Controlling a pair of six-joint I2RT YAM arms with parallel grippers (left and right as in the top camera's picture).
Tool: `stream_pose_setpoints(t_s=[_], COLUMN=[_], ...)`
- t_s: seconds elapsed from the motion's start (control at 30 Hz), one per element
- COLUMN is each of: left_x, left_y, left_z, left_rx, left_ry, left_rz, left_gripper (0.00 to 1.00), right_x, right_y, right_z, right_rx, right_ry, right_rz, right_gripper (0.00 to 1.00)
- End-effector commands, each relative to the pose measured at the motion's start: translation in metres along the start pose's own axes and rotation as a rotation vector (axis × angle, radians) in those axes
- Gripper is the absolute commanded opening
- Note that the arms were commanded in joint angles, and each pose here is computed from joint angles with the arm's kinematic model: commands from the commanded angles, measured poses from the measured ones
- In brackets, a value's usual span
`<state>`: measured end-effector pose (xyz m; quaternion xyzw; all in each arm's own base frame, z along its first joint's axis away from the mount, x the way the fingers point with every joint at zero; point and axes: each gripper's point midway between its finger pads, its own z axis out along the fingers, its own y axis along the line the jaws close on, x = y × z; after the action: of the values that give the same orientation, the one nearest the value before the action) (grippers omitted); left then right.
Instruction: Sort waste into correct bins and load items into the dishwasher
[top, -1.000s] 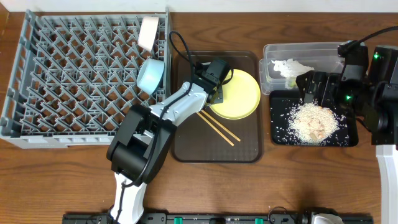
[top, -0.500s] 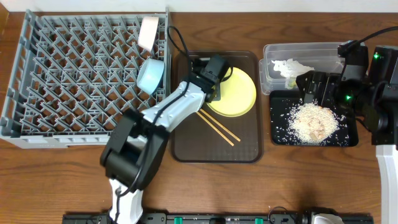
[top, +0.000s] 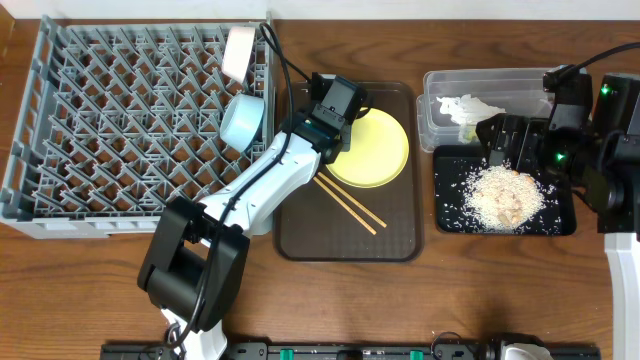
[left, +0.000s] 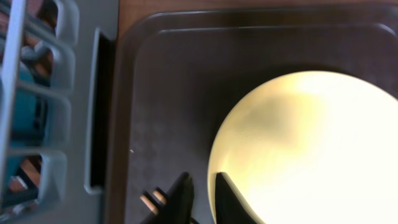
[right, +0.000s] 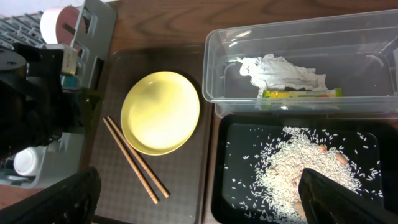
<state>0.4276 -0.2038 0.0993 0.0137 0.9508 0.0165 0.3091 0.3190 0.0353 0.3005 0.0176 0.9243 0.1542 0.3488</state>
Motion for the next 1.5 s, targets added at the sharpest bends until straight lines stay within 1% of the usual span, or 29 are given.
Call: stream_pose_setpoints(t_s=[0.0,0.07,0.13,0.23,0.43,0.67,0.93,1.03,1.17,1.27,1.47], left_x=[0.001,0.004,0.01,0.021,0.036,0.049,0.051,0.057,0.066,0.068,0.064], left_y=[-0.002,-0.001,0.0,0.003,0.004,0.002,0.0,-0.006,-0.016,-0.017,-0.017], left_z=[-0.005,-0.002,0.001,0.007,0.021,0.043,0.049,0.055,0.064,0.065,0.057], left_rx=[0.014,0.008,-0.005,-0.032,-0.068,-0.087,-0.085,-0.062,-0.021,-0.016,0.013], left_ry=[0.009,0.022,0.042,0.076,0.117,0.141,0.143,0.17,0.207,0.215,0.277], left_rz=[-0.1,-0.162,-0.225,-0.308,-0.385,-0.37,-0.359,-0.359,-0.347,-0.347,-0.293], left_gripper=[0.38,0.47,0.51,0.51,0.51,0.51,0.44,0.41,0.4,0.36,0.36], right_x=[-0.001,-0.001,-0.001,-0.001,-0.001,-0.001,-0.001,-0.001,-0.001,-0.001,-0.001], right_y=[-0.002,-0.002,-0.002,-0.002,-0.002,-0.002,-0.002,-0.002,-0.002,-0.002,-0.002], right_z=[0.001,0.001,0.001,0.001,0.001,0.001,0.001,0.001,0.001,0.001,0.001], right_rx=[0.005,0.005,0.005,0.005,0.005,0.005,0.005,0.005,0.005,0.005,0.005], right_ry=[0.0,0.0,0.0,0.0,0.0,0.0,0.0,0.0,0.0,0.0,0.0], right_rz=[0.011,0.011,0.011,0.011,0.011,0.011,0.011,0.011,0.011,0.011,0.011], right_gripper=[0.99,0.99,0.99,0.99,0.99,0.99,0.99,0.99,0.99,0.99,0.99])
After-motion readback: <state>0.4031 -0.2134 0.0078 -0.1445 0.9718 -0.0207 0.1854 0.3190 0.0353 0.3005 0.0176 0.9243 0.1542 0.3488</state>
